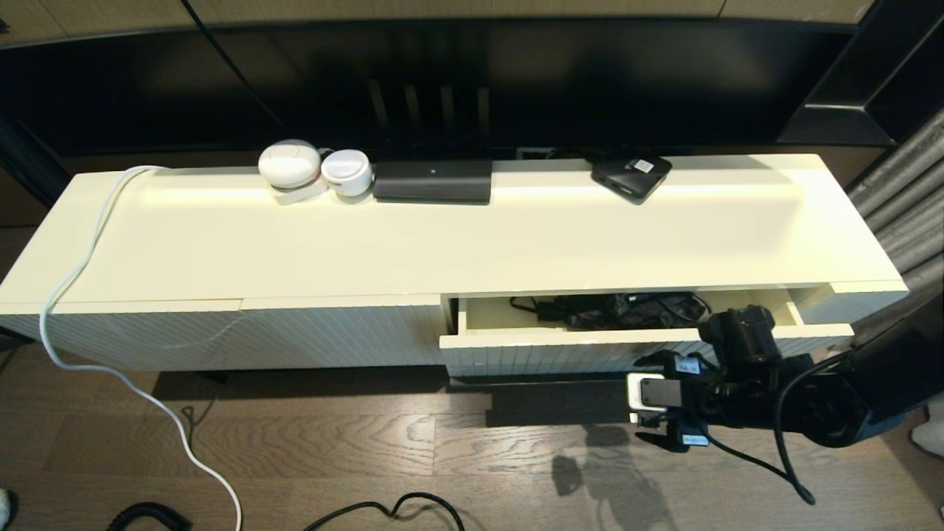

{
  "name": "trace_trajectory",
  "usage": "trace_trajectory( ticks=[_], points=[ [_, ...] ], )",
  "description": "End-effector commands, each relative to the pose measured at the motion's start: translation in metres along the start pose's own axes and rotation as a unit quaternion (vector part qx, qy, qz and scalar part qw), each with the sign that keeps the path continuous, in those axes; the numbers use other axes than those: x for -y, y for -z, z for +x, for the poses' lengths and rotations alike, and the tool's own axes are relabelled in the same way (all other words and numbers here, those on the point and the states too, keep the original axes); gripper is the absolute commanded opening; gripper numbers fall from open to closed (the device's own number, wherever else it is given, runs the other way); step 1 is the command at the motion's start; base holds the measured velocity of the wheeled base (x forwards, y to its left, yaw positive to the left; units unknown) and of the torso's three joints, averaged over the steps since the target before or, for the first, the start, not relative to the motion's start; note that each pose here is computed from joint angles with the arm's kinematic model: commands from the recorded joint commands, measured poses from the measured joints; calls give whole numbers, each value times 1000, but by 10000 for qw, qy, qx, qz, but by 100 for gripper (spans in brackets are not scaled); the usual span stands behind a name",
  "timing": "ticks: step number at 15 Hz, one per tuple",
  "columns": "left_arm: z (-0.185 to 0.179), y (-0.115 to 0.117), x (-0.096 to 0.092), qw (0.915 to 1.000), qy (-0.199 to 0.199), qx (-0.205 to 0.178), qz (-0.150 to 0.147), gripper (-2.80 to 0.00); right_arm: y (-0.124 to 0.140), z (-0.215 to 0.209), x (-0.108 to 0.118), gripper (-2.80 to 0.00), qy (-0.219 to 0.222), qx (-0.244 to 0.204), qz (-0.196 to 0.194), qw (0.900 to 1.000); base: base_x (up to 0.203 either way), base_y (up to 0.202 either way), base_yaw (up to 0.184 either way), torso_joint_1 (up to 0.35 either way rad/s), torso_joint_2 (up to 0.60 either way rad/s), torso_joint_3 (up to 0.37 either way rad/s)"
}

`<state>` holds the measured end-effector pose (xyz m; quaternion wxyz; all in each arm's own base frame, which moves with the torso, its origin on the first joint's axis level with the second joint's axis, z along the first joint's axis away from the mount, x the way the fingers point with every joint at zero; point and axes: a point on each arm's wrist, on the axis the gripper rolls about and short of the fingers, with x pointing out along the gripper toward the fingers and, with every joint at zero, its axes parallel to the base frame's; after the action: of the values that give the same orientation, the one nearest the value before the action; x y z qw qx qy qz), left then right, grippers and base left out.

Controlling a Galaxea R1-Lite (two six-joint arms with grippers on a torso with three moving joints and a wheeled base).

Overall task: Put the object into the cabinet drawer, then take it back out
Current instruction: Open the drawer

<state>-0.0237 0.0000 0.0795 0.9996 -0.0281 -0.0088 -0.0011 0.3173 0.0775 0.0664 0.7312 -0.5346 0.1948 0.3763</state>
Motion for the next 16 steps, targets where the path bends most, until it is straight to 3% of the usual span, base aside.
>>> trace_trajectory(
  ticks=[1,2,10,12,16],
  points=[
    [0,0,0,10000,-5,-4,-3,-280,-14,-63,5,0,409,134,-78,9990,0,0,0,0,0,0],
    [0,0,0,10000,-8,-3,-3,-280,-16,-88,-1,-280,416,130,-31,9990,0,0,0,0,0,0],
    [0,0,0,10000,0,0,-3,-280,-19,-221,-71,-280,-43,-249,639,9976,0,0,0,0,0,0],
    [0,0,0,10000,7,-4,-3,-280,-21,-227,-67,-280,-91,-325,722,9968,0,0,0,0,0,0],
    [0,0,0,10000,4,-4,-3,-280,-22,-197,-40,-280,-279,-554,841,9945,0,0,0,0,0,0]
  ],
)
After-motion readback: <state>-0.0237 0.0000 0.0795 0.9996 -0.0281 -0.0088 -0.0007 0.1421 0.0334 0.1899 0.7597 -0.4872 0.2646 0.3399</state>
